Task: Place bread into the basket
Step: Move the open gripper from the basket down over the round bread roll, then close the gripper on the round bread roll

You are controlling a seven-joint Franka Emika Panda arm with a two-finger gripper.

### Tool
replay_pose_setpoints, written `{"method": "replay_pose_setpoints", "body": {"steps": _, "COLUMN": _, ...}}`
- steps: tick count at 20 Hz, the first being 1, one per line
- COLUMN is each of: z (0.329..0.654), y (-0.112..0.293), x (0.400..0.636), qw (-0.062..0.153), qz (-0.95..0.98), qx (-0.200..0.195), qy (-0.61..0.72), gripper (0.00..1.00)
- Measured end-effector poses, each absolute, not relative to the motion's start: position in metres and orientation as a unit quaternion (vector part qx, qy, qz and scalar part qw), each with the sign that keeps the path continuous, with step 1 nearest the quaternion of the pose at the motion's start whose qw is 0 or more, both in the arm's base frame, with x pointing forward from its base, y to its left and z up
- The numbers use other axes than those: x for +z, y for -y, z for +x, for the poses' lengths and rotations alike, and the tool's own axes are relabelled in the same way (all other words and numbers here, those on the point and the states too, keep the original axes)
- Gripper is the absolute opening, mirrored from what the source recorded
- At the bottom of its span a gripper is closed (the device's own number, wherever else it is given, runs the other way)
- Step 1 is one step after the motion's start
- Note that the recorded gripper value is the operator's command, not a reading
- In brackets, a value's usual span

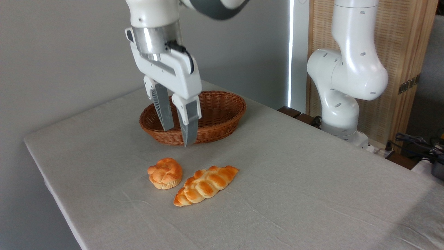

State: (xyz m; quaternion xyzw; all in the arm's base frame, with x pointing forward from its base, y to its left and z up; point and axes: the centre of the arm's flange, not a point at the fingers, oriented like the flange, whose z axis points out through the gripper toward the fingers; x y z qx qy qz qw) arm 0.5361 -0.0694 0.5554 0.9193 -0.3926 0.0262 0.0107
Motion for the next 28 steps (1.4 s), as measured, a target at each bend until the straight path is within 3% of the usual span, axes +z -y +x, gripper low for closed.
{"method": "replay_pose_setpoints", "body": {"steps": 3, "z": 0.531, "y": 0.093, "x": 0.526, "qw": 0.004, "qz": 0.91, "qx": 0.05, "qy": 0.411, "gripper": 1.0}}
{"method": "replay_pose_setpoints", "body": {"steps": 15, "z": 0.533, "y": 0.155, "x": 0.43, "qw": -0.003, "qz": 0.886, "qx": 0.073, "qy": 0.459, "gripper": 0.99}}
{"method": "replay_pose_setpoints", "body": {"steps": 18, "z": 0.533, "y": 0.155, "x": 0.419, "qw": -0.026, "qz": 0.877, "qx": 0.071, "qy": 0.474, "gripper": 0.56}}
{"method": "replay_pose_setpoints", "body": {"steps": 20, "z": 0.533, "y": 0.155, "x": 0.417, "qw": -0.039, "qz": 0.872, "qx": 0.069, "qy": 0.484, "gripper": 0.36}}
{"method": "replay_pose_setpoints", "body": {"steps": 28, "z": 0.533, "y": 0.154, "x": 0.414, "qw": -0.055, "qz": 0.862, "qx": 0.063, "qy": 0.5, "gripper": 0.32}}
